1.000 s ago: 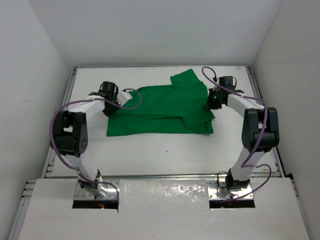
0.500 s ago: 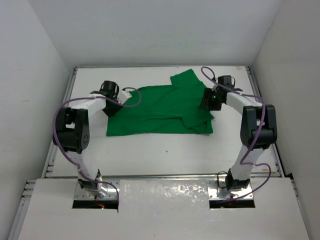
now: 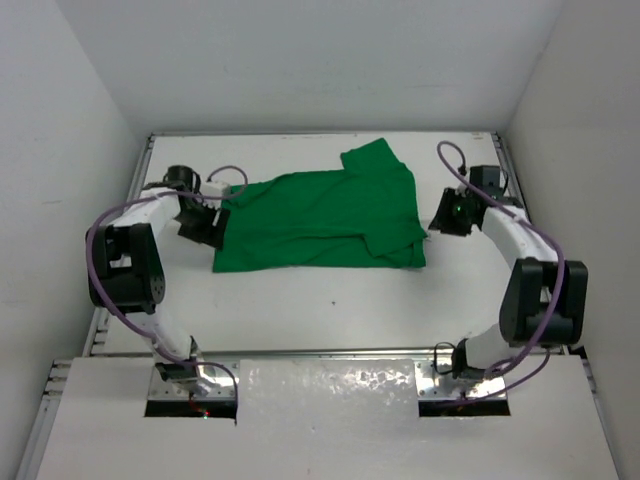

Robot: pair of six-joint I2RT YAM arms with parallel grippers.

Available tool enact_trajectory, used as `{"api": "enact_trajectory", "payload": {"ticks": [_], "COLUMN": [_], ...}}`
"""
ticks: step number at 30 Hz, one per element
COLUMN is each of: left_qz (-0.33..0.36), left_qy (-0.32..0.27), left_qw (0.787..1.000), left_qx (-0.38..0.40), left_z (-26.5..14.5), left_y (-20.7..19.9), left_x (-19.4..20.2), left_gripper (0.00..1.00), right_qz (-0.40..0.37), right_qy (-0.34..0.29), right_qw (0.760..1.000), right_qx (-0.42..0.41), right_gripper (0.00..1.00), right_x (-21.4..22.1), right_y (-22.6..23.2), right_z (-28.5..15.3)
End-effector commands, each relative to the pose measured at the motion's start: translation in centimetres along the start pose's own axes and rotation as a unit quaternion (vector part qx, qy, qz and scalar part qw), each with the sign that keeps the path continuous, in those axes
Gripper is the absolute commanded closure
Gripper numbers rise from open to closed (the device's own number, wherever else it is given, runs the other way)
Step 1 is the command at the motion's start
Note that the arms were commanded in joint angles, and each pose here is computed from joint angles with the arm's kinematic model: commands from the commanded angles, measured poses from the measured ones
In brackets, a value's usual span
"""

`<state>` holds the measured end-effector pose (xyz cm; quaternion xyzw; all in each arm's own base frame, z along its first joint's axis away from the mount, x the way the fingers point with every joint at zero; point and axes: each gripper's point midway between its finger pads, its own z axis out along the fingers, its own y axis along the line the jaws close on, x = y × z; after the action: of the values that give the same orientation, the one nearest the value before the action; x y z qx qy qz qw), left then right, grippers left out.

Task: Fold and stack the t-shirts
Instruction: Fold the flattened tshirt in 1/3 of the way

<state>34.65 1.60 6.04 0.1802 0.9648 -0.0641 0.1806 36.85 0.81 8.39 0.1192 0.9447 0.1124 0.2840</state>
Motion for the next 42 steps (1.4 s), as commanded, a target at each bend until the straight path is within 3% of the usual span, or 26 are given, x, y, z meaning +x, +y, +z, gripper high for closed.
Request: {"api": "enact_trajectory", "payload": {"ticks": [1, 3, 5, 14, 15, 18, 20, 21, 22, 24, 33, 38, 42], "left_qz": [-0.045, -0.054, -0.06, -0.07, -0.072, -0.074, -0.074, -0.075, -0.074, -0.068, -0.026, -0.016, -0.007], "left_qy": [0.045, 0.049, 0.05, 0.045, 0.043, 0.037, 0.039, 0.042, 0.045, 0.047, 0.072, 0.07, 0.062], "left_qw": [0.996, 0.996, 0.996, 0.996, 0.995, 0.994, 0.993, 0.993, 0.993, 0.994, 0.997, 0.997, 0.998], "left_qx": [0.069, 0.057, 0.052, 0.044, 0.051, 0.068, 0.08, 0.083, 0.083, 0.074, 0.005, -0.007, 0.028], "left_z": [1.2, 2.0, 2.7, 4.9, 5.0, 5.6, 5.9, 6.0, 5.9, 5.6, 3.5, 2.7, 2.1], "left_y": [-4.0, -3.6, -3.3, -2.3, -2.5, -2.9, -3.1, -3.2, -3.2, -2.9, 0.4, 0.5, -1.1], "left_x": [3.7, 4.1, 4.0, 3.2, 3.1, 2.6, 2.4, 2.5, 2.6, 2.9, 5.2, 5.6, 6.0], "left_gripper": [0.38, 0.36, 0.32, 0.3, 0.32, 0.5, 0.76, 0.97, 1.0, 1.0, 1.0, 1.0, 1.0], "right_qz": [0.003, -0.003, -0.019, 0.004, 0.01, 0.014, 0.008, 0.003, -0.01, -0.025, -0.08, -0.08, -0.075], "right_qy": [0.024, 0.039, 0.037, 0.044, 0.043, 0.042, 0.051, 0.052, 0.056, 0.069, 0.071, 0.09, 0.108], "right_qw": [0.998, 0.998, 0.999, 0.999, 0.998, 0.999, 0.999, 0.999, 0.998, 0.997, 0.988, 0.979, 0.974], "right_qx": [-0.053, -0.042, -0.026, -0.032, -0.036, -0.025, -0.017, -0.009, -0.003, 0.017, 0.11, 0.166, 0.186], "right_gripper": [0.6, 0.44, 0.4, 0.56, 0.61, 0.77, 0.84, 0.89, 0.92, 1.0, 1.0, 0.92, 0.91], "right_x": [4.2, 7.0, 7.9, 8.6, 8.7, 8.8, 9.2, 9.3, 9.4, 9.8, 8.5, 9.5, 10.4], "right_y": [2.3, 1.8, 1.5, 1.4, 1.5, 1.1, 0.7, 0.4, 0.1, -0.7, -4.6, -6.7, -7.6], "right_z": [-0.4, -0.1, 0.0, 2.5, 2.8, 3.3, 3.3, 3.2, 3.1, 2.6, -0.2, -1.0, -1.2]}}
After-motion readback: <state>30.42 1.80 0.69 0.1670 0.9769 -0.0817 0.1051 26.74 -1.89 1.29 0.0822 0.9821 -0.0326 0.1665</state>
